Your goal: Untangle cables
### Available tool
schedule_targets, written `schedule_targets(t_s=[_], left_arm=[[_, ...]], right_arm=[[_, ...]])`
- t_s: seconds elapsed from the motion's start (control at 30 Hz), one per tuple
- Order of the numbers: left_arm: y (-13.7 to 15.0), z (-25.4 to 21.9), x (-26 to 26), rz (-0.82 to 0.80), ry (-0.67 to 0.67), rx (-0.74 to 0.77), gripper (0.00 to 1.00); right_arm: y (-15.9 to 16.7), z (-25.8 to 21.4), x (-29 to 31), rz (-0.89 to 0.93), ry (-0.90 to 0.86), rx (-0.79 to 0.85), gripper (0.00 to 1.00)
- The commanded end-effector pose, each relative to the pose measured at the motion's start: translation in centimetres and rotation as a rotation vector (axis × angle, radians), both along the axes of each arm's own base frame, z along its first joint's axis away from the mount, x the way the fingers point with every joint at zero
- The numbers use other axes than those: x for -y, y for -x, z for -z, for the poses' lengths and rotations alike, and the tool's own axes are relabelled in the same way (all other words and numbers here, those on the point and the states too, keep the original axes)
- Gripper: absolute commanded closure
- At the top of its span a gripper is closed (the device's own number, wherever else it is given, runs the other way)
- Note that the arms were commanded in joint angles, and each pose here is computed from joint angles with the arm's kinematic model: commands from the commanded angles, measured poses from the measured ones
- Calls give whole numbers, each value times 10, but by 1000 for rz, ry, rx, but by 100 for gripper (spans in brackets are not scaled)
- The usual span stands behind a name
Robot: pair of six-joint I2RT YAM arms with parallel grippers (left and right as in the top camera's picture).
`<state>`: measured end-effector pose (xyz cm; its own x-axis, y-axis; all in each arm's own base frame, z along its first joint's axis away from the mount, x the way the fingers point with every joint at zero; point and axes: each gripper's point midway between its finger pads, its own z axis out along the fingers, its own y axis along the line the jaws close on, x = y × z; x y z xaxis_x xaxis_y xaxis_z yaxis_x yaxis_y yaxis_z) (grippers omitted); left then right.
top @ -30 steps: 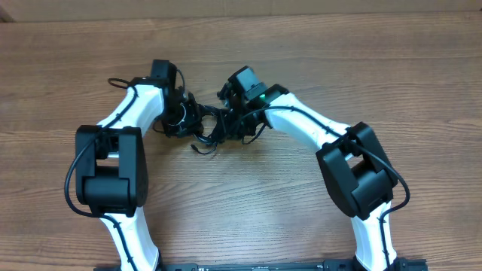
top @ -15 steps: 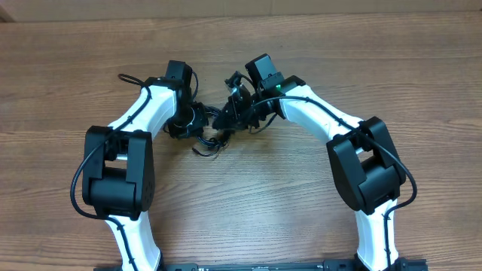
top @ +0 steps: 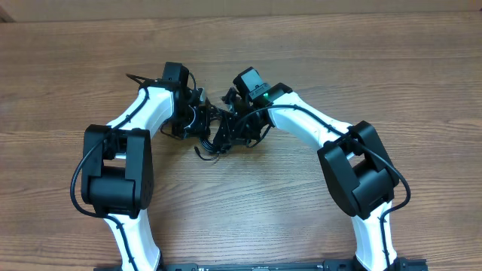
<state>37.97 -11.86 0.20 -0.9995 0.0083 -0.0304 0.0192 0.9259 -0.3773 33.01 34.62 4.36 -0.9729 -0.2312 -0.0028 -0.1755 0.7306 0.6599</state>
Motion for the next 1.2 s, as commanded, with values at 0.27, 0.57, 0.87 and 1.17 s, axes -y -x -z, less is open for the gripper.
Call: schedule_targets(t_s=[0.27,0.57,0.87,1.17], left_arm=[[-15,-51,24,156,155,221,96],[-20,-129,34,172,198,419,96],[-6,-118,32,59,168,291,96],[3,-114,29,-86,176,177,96]], right_arm=[[5,-9,6,53,-71,-144,77],[-2,-2,14,76,-20,-111,72],[-3,-24,5,-60,-207,-44,71],[-12,-25,16,-53,-221,-28,71]])
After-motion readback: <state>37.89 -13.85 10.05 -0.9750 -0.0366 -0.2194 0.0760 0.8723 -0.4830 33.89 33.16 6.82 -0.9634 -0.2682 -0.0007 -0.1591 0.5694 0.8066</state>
